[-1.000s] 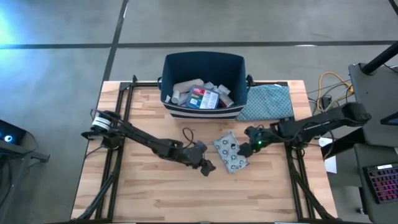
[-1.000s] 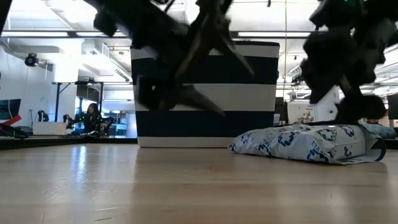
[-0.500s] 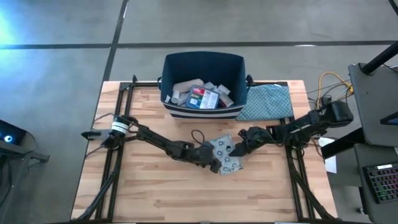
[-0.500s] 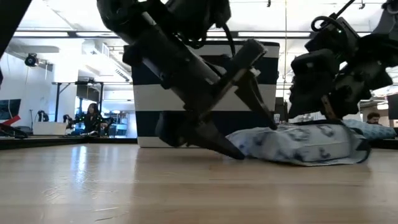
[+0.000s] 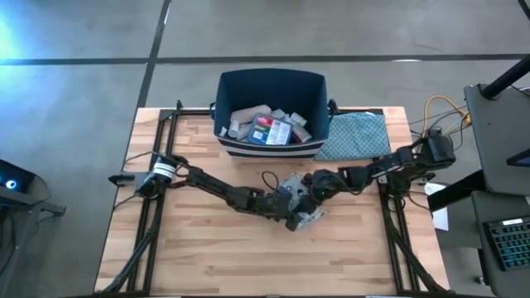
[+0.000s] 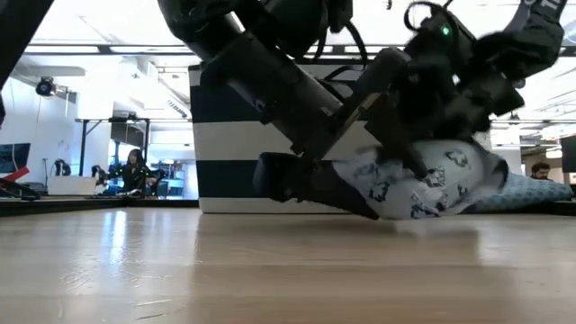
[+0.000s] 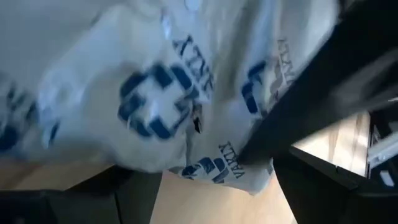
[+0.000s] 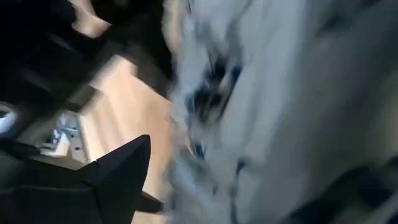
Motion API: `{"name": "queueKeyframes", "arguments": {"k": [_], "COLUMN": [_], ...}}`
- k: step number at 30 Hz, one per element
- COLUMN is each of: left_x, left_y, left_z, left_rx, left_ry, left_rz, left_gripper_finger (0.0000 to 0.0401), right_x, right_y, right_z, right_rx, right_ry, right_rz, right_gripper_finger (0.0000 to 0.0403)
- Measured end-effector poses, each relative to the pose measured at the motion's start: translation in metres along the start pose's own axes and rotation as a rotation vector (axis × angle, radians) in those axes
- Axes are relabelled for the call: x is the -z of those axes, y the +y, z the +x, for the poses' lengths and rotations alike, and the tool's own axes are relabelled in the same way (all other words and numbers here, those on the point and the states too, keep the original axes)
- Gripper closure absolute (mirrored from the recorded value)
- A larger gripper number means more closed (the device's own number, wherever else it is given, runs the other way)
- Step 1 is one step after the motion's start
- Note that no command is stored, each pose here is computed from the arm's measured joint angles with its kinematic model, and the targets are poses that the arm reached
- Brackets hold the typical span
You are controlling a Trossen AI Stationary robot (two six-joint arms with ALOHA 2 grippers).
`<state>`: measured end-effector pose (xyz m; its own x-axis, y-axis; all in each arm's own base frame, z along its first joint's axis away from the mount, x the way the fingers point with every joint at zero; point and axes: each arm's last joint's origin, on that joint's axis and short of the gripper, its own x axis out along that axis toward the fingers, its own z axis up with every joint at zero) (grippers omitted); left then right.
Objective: Pick & place medical supplies in basket/bin
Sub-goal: Put the mailer bag into the blue bin
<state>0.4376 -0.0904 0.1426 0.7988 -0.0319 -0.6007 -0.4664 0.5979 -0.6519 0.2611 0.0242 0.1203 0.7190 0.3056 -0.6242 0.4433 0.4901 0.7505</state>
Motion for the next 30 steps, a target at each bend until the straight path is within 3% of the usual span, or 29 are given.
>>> {"name": "queueKeyframes", "arguments": {"k": [5, 10, 13, 17, 20, 22, 25, 27, 30], "left_x": [0.001, 0.004, 0.002, -0.016, -0.03, -0.037, -0.04, -0.042, -0.042], "left_y": [-0.019, -0.049, -0.071, -0.095, -0.1, -0.1, -0.097, -0.095, -0.091], "left_z": [-0.022, -0.075, -0.124, -0.2, -0.25, -0.273, -0.294, -0.304, -0.315], "left_rx": [0.016, -0.018, -0.02, -0.018, -0.068, -0.074, -0.06, -0.059, -0.056], "left_ry": [0.009, -0.063, -0.194, -0.526, -0.709, -0.748, -0.752, -0.75, -0.738], "left_rz": [0.051, 0.102, 0.115, 0.117, 0.157, 0.186, 0.206, 0.21, 0.216], "left_gripper_finger": [0.0123, 0.0123, 0.0123, 0.0123, 0.0123, 0.0123, 0.0123, 0.0123, 0.0123], "right_x": [-0.012, -0.024, -0.035, -0.052, -0.071, -0.087, -0.115, -0.134, -0.157], "right_y": [0.027, 0.062, 0.093, 0.138, 0.162, 0.174, 0.18, 0.178, 0.179], "right_z": [-0.008, -0.03, -0.052, -0.098, -0.141, -0.173, -0.209, -0.222, -0.232], "right_rx": [-0.065, -0.129, -0.186, -0.222, -0.08, 0.053, 0.215, 0.319, 0.38], "right_ry": [-0.034, -0.082, -0.147, -0.365, -0.617, -0.787, -0.93, -0.93, -0.855], "right_rz": [-0.063, -0.145, -0.208, -0.311, -0.362, -0.357, -0.315, -0.336, -0.346], "right_gripper_finger": [0.0114, 0.0206, 0.0254, 0.0255, 0.0255, 0.0255, 0.0228, 0.0195, 0.0144]}}
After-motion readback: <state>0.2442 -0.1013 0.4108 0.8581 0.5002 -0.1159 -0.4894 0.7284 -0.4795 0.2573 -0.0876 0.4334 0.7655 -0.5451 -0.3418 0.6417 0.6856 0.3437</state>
